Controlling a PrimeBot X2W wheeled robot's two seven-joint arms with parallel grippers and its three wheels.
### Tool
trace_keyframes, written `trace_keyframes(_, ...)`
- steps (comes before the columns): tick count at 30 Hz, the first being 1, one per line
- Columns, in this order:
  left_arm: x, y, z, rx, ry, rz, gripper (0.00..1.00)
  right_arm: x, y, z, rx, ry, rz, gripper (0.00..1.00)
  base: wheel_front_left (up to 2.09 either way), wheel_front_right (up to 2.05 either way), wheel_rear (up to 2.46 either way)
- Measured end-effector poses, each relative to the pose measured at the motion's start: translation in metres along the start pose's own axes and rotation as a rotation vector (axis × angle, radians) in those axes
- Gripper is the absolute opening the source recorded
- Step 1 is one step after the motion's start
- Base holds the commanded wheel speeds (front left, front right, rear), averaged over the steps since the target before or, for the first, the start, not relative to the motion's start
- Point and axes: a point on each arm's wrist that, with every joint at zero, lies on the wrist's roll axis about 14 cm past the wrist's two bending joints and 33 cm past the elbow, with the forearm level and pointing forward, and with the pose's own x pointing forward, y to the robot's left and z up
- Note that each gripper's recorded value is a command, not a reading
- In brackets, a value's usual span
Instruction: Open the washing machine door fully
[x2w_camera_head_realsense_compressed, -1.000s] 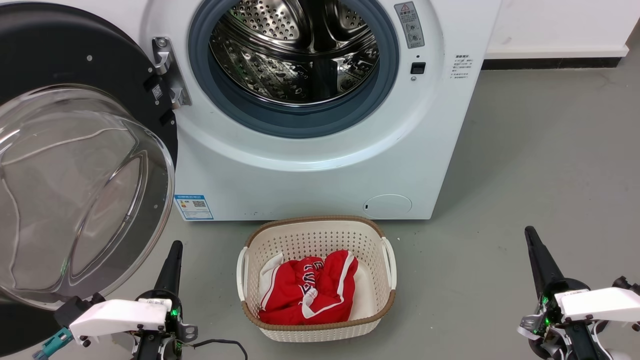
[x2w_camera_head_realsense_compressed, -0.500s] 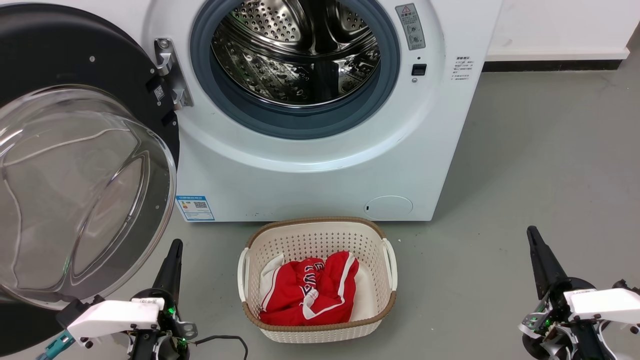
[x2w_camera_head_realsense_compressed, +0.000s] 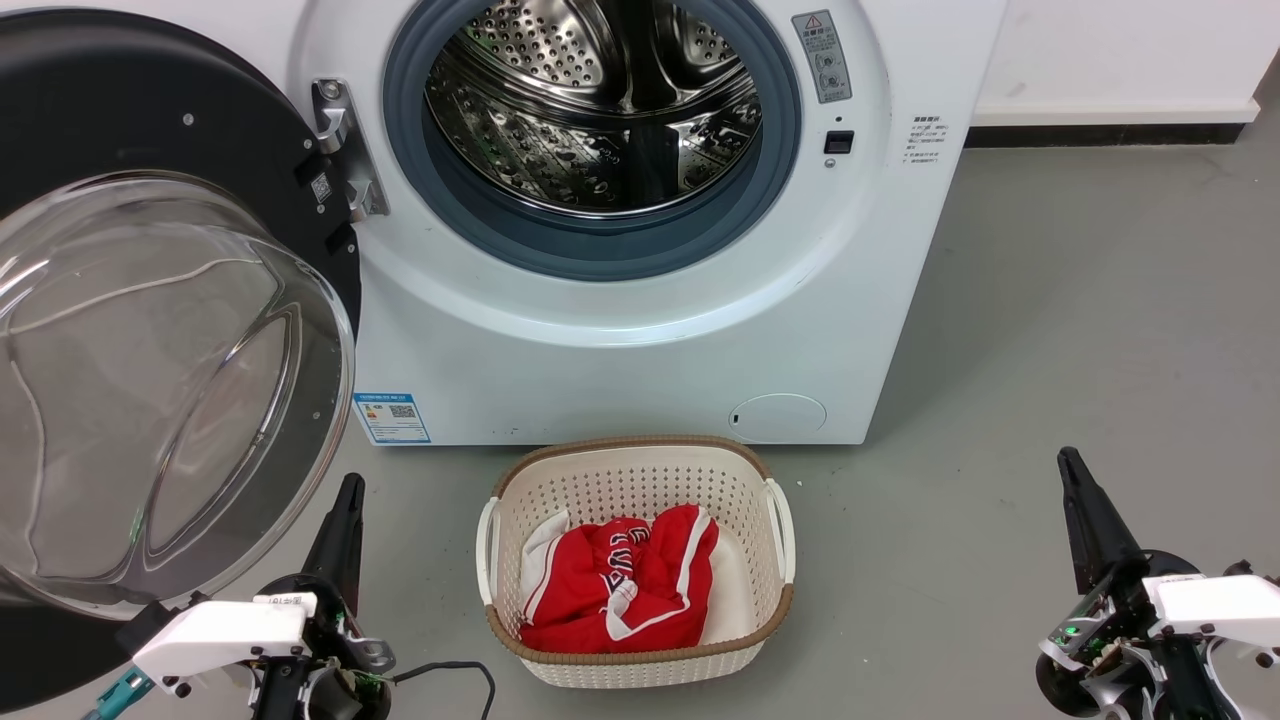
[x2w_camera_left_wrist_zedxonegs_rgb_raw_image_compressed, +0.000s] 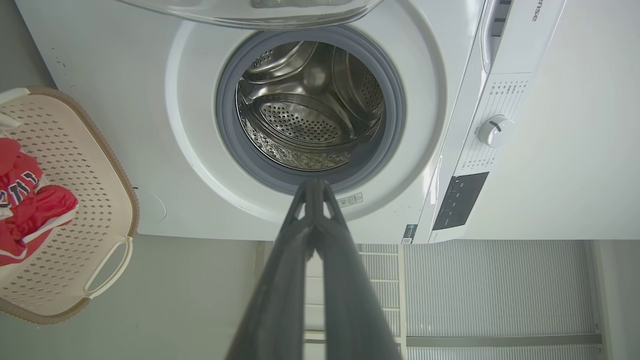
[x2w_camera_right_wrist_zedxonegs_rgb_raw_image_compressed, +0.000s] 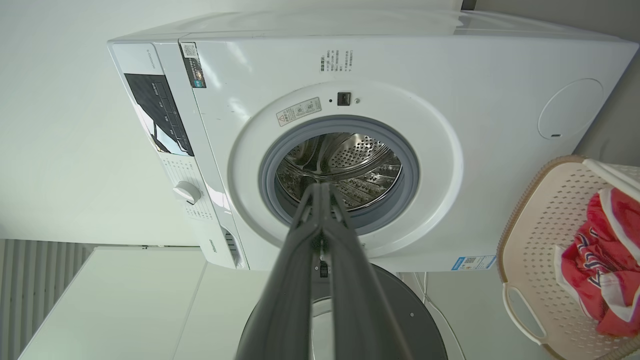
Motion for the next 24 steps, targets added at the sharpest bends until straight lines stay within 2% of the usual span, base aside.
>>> trace_keyframes(24, 0.0001, 0.0000, -0.0001, -0.001, 0.000, 0.000, 0.00, -0.0001, -0.0004, 0.0002, 0.003, -0.002, -0.001, 0.00, 0.00, 0.00, 0.00)
